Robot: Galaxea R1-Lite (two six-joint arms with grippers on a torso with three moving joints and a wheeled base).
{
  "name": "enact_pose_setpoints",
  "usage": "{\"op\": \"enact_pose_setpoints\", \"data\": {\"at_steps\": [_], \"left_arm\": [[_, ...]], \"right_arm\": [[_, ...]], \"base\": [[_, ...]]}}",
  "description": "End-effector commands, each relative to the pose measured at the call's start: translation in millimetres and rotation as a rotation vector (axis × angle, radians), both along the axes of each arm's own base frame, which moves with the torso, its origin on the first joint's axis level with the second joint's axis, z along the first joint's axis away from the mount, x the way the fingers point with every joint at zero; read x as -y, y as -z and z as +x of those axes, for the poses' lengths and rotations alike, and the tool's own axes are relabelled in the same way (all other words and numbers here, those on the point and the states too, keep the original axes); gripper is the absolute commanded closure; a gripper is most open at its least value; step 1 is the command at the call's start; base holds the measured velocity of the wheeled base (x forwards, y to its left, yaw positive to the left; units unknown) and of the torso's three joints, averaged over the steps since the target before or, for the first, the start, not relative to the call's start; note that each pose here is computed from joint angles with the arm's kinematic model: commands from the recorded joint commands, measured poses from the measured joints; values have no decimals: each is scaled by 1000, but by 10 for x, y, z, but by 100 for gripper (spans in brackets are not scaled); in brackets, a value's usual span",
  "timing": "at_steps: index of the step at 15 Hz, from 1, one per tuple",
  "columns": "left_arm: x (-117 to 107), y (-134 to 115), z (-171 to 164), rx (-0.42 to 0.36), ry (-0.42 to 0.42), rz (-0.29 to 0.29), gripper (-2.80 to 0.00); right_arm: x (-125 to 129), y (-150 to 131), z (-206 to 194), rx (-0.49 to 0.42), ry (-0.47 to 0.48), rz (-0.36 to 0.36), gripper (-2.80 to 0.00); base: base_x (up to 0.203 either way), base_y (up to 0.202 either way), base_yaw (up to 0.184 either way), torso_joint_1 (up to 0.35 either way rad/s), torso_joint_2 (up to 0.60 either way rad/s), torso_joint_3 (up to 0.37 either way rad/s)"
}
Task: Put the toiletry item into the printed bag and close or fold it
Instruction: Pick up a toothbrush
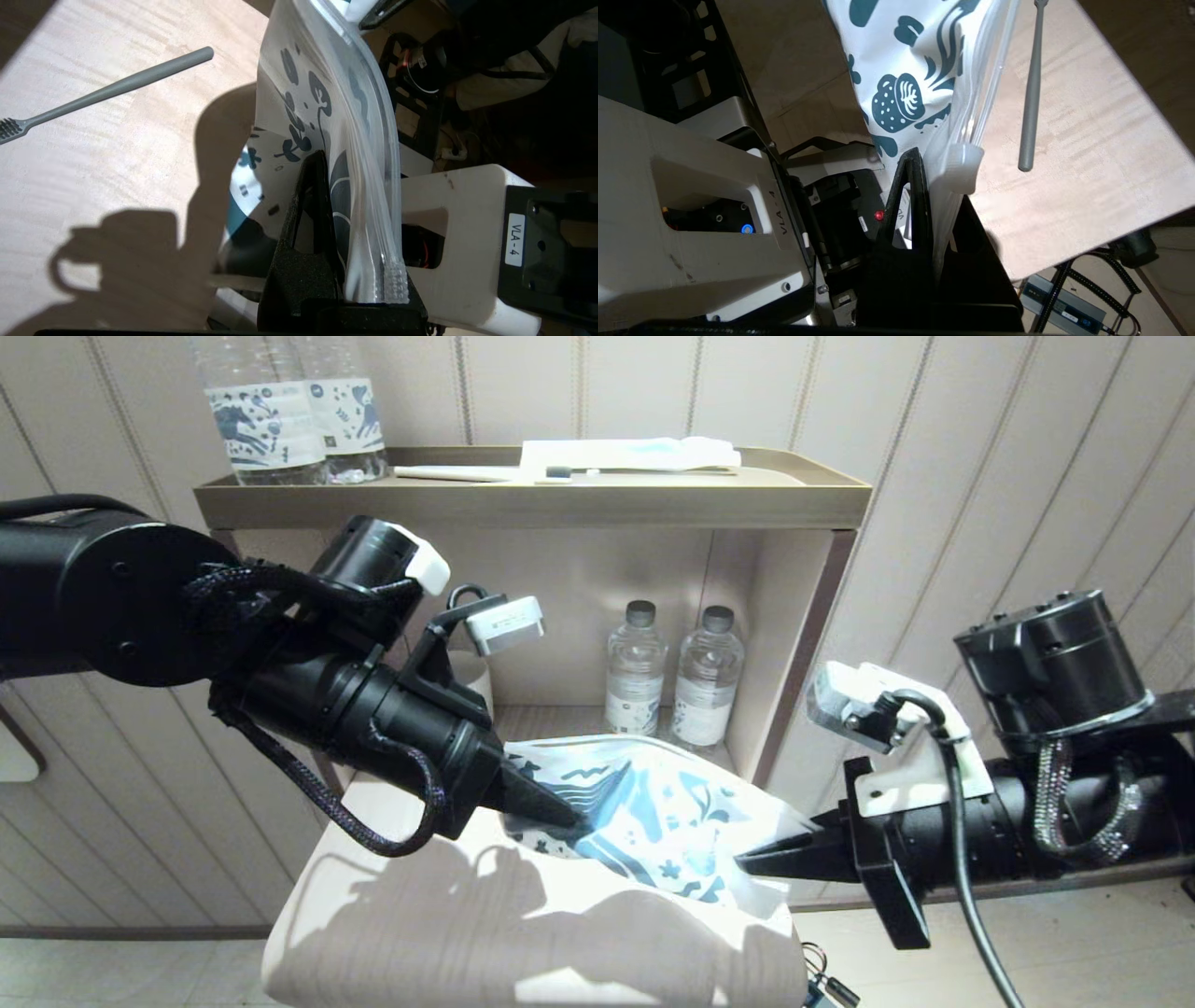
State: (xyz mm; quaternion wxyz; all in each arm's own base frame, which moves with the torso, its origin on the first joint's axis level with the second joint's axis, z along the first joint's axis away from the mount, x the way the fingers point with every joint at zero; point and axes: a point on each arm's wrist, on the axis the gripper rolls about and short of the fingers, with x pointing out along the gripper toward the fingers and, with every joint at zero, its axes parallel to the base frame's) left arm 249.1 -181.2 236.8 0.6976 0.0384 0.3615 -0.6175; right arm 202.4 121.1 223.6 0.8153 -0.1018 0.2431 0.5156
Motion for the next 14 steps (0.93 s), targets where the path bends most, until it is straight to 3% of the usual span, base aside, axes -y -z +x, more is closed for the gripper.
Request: {"op": "enact_pose_setpoints", "data": {"at_steps": [1,5,14], "left_arm": [[-19,-42,-34,8,3,-8,0],[-43,1,-74,46,45,-3,0],[39,-21,-54,106,95,-12,0]], "right_arm": [[84,-46,-86,39,0,3,0],[143,-129,-205,94,-5,12,0],[-158,-98,-189,125,-47,-64,0]], "base": [[0,0,0,0,0,0],[0,0,0,0,0,0],[0,0,0,0,0,0]]}}
